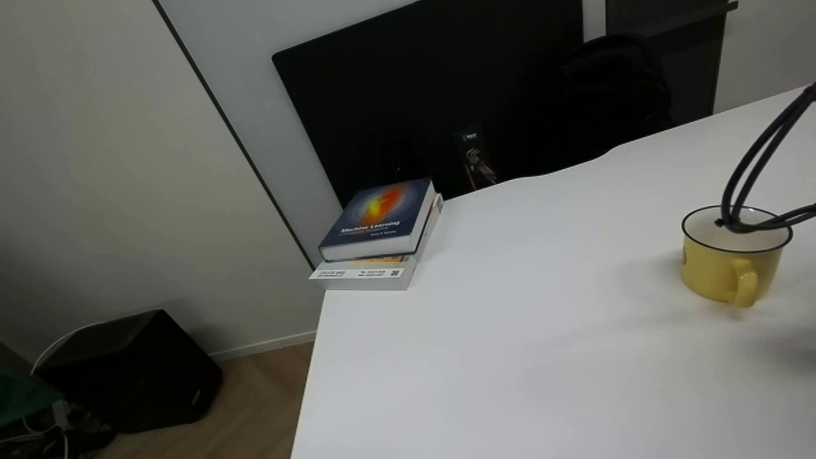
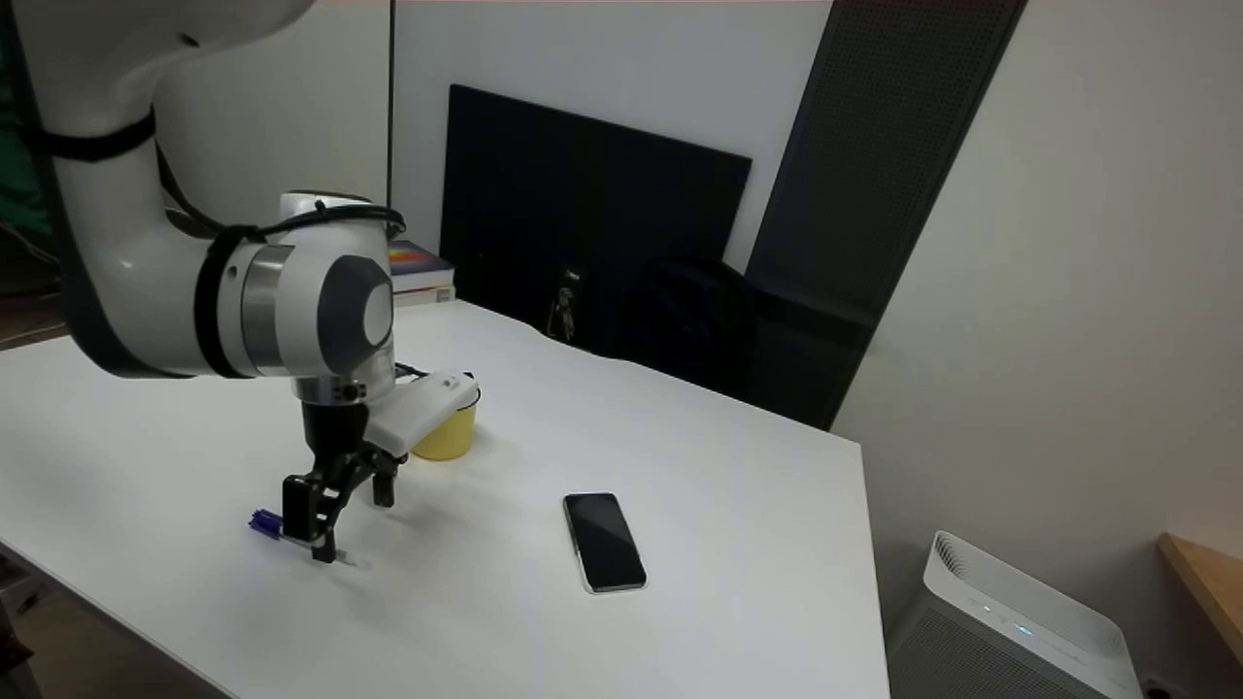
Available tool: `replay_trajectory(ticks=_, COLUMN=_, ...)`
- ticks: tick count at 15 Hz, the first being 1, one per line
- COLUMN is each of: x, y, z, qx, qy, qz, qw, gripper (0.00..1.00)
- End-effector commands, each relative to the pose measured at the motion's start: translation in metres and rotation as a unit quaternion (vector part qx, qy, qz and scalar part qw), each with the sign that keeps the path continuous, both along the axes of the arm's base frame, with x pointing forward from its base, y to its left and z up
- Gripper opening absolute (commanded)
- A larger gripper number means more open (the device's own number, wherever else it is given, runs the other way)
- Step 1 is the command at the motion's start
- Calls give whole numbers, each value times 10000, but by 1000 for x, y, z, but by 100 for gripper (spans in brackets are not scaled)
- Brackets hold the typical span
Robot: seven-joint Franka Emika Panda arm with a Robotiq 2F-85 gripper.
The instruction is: Put the marker into the cup, put it back on the table then back into the cup again.
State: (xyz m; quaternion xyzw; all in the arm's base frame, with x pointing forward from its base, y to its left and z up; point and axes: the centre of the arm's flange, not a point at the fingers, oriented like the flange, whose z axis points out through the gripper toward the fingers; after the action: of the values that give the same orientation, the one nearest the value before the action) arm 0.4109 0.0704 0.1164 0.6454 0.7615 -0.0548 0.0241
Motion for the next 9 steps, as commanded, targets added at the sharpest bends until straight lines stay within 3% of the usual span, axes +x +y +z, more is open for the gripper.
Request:
replay_trajectory(ticks=1, x=-8, y=5, z=-9, qx=-36, qy=-198, qz=-175, qw=9996, gripper=100)
replay_trajectory(ticks=8, x=-17, y=0, z=-15, qx=-46, qy=-199, qz=-302, qw=9993, gripper=100)
replay_trajectory(ticks=9, x=-17, y=-1, z=-16, qx=-56, qy=-197, qz=-313, qw=9993, gripper=85)
